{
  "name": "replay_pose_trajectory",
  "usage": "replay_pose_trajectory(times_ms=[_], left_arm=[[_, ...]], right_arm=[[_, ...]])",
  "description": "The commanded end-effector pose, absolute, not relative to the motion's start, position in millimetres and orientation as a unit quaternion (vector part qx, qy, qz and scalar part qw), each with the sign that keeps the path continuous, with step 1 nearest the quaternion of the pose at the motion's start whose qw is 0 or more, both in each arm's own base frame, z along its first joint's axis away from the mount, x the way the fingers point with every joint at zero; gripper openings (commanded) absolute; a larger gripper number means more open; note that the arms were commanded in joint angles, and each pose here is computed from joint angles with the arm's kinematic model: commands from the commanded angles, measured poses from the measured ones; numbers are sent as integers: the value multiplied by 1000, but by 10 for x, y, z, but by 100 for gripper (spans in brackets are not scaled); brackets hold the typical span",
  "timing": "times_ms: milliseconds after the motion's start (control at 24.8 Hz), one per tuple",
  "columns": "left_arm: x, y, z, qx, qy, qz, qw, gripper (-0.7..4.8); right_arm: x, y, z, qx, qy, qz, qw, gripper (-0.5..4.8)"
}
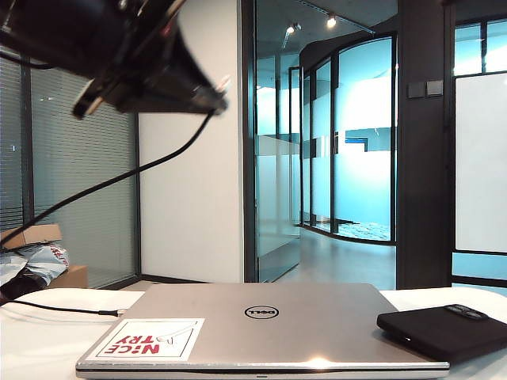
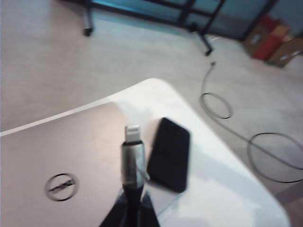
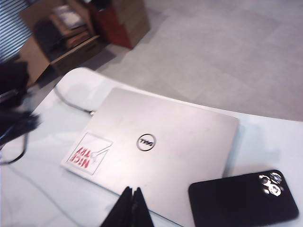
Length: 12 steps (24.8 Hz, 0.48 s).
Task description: Pick up the charging cable and the phone, plug the charging cable into the charging port on the phone, and finally place them back on the table.
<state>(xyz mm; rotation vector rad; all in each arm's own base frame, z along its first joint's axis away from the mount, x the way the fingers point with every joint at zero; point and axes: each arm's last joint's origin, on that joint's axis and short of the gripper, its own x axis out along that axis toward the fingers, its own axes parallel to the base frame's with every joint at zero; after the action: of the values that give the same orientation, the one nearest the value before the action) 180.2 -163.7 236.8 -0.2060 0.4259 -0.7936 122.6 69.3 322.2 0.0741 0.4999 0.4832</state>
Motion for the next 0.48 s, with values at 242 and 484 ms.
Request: replay_pose_trajectory(times_ms=[242, 484], left_arm=[[1695, -1764, 2441, -139, 200, -411, 878, -8], [1681, -1766, 2405, -131, 217, -409, 877, -8]], right_arm=[[1386, 536, 2943, 160, 272, 208, 926, -4], [1473, 395, 2680, 280, 298, 153, 900, -4]])
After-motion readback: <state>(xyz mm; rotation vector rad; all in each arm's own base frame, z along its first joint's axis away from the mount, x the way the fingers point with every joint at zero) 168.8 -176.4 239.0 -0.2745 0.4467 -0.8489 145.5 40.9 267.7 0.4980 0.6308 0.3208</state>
